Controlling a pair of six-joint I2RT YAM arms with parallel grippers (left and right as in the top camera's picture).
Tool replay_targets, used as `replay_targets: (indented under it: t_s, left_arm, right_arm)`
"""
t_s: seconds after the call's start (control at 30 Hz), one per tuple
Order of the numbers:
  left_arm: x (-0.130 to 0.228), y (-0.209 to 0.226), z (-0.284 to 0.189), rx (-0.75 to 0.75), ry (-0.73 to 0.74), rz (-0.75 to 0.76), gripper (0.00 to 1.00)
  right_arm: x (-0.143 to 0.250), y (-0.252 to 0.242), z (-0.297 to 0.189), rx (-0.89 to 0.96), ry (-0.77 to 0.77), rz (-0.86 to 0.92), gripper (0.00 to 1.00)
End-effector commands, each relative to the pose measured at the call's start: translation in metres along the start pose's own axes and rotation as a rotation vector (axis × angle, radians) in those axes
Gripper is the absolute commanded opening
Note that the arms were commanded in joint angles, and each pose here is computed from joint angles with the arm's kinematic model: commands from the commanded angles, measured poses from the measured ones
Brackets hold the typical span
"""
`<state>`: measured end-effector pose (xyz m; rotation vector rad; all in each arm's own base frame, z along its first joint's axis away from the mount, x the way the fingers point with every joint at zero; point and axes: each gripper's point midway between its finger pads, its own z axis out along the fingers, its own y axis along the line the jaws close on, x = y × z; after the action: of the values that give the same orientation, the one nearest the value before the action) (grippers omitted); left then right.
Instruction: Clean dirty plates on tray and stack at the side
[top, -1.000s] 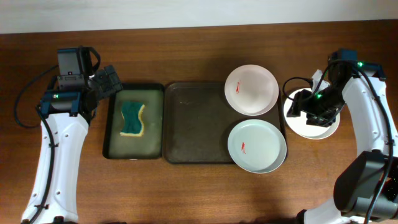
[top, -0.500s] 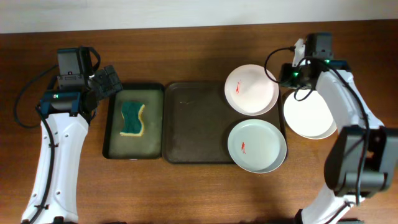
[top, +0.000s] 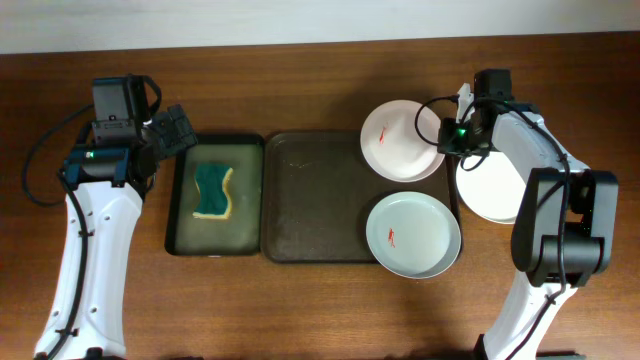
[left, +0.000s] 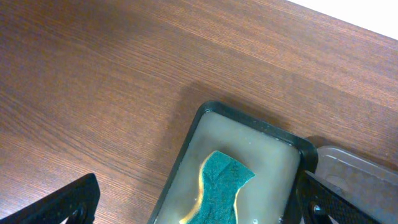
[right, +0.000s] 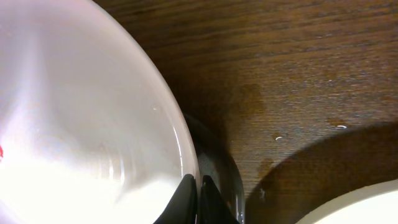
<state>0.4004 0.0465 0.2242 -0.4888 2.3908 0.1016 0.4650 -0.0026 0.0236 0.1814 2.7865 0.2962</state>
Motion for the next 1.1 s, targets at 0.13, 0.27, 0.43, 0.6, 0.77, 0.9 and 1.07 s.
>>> replay_targets:
  t_s: [0.13,0.27,0.43,0.6,0.77,0.9,1.07]
  left_arm:
    - [0.0,0.001,0.002,-0.006,0.002,0.0,0.99]
    - [0.0,0.001,0.002,-0.006,0.002,0.0,1.0]
    - [0.0,0.001,0.002,-0.006,0.002,0.0,0.99]
    - [0.0,0.001,0.002,-0.006,0.001,0.0,0.99]
    - [0.0,0.001,0.002,-0.006,0.002,0.0,0.99]
    - [0.0,0.001,0.002,-0.006,0.002,0.0,0.99]
    - [0.0,0.001,0.002,-0.006,0.002,0.0,0.99]
  right_arm:
    - [-0.001,0.107,-0.083,-0.445,0.0,-0.059,0.04]
    - [0.052,0.129,-0.065,-0.268,0.166,-0.122,0.04]
    - [0.094,0.141,-0.034,-0.057,0.213,-0.079,0.04]
    - [0.098,0.149,-0.028,-0.049,0.198,-0.09,0.14]
    - [0.099,0.14,-0.026,-0.003,0.194,-0.093,0.47]
    - [0.106,0.13,-0.011,0.03,0.173,-0.049,0.43]
    - [0.106,0.13,0.004,-0.001,0.125,-0.053,0.28]
